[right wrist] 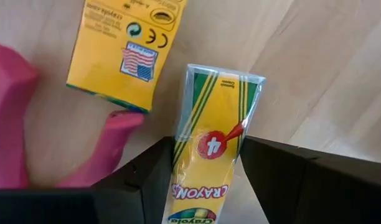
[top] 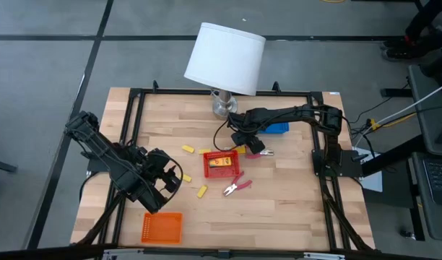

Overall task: Pick & Place School Supplies
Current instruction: Put the yellow crayon box into the red bin

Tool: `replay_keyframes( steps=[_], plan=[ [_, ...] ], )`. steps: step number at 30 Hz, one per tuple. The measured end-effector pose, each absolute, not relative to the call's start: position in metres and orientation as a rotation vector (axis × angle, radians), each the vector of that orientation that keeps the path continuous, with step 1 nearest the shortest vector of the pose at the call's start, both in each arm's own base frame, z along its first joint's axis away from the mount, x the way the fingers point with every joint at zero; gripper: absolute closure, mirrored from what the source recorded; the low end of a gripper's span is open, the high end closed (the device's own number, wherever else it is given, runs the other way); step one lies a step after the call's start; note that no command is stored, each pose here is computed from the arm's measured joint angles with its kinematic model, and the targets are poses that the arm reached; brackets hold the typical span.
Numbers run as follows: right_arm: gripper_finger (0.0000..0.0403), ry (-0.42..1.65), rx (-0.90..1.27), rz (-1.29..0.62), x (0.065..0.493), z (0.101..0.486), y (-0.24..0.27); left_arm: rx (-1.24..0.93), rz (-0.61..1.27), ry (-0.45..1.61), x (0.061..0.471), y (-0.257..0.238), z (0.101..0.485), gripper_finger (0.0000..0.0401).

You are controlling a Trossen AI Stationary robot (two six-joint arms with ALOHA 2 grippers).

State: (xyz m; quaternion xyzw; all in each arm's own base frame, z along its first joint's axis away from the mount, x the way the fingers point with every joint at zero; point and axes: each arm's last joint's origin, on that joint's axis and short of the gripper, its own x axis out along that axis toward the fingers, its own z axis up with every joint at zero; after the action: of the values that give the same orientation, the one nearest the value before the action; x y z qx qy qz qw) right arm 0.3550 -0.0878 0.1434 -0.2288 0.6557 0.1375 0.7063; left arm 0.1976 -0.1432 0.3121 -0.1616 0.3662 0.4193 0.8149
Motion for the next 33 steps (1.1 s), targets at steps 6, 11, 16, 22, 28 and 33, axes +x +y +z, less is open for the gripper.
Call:
replay_keyframes(
  steps=[6,11,16,22,28,33],
  plan=[
    [0.0224,1.444,-0.412,0.270,0.356,0.144,-0.085,-0.339,0.895,0.769,0.198,-0.143,0.312,0.0162],
    [0.0229,1.399,-0.394,0.245,0.360,0.158,-0.076,-0.334,0.895,0.758,0.198,-0.143,0.313,0.0162],
    [0.0230,1.329,-0.385,0.187,0.369,0.182,-0.071,-0.328,0.895,0.745,0.198,-0.143,0.313,0.0162],
    [0.0230,1.228,-0.318,0.208,0.381,0.213,-0.045,-0.327,0.895,0.743,0.198,-0.143,0.313,0.0162],
    [0.0230,1.119,-0.277,0.264,0.394,0.226,-0.002,-0.317,0.892,0.739,0.198,-0.142,0.313,0.0162],
    [0.0230,1.048,-0.228,0.267,0.400,0.228,0.030,-0.303,0.887,0.740,0.198,-0.142,0.313,0.0162]
  ],
)
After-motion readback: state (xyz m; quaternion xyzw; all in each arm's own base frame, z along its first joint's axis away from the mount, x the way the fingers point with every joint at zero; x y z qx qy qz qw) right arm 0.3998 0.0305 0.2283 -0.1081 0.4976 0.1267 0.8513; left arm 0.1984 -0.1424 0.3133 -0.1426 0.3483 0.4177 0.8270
